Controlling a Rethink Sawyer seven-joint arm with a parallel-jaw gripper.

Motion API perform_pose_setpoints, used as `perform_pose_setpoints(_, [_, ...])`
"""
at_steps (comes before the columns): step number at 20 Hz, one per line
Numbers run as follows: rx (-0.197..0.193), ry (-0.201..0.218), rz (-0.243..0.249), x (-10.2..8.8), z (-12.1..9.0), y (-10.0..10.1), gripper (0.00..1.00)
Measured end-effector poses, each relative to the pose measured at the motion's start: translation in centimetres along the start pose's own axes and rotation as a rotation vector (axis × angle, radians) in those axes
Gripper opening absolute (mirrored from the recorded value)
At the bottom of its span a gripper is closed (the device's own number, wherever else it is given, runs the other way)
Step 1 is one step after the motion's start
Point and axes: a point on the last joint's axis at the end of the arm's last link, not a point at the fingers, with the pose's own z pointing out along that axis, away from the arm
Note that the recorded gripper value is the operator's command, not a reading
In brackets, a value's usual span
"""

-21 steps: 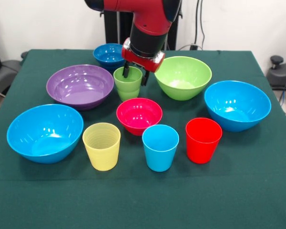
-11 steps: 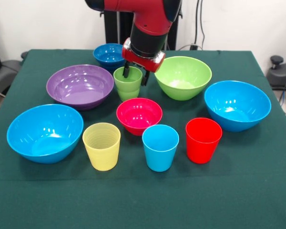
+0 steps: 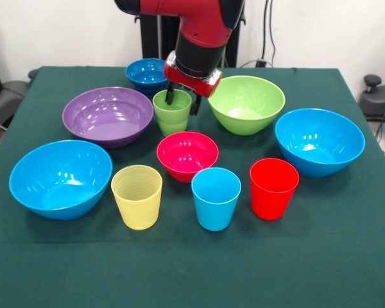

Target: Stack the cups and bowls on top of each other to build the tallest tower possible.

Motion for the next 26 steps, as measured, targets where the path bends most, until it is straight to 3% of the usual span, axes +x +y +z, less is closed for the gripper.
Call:
perform_pose_setpoints(8, [-0.039, -0.036, 0.005, -0.8, -0.1, 0.5, 1.00])
perform_pose_setpoints(26, [-0.054, -0.097, 0.004, -2.5, -1.7, 1.1, 1.00])
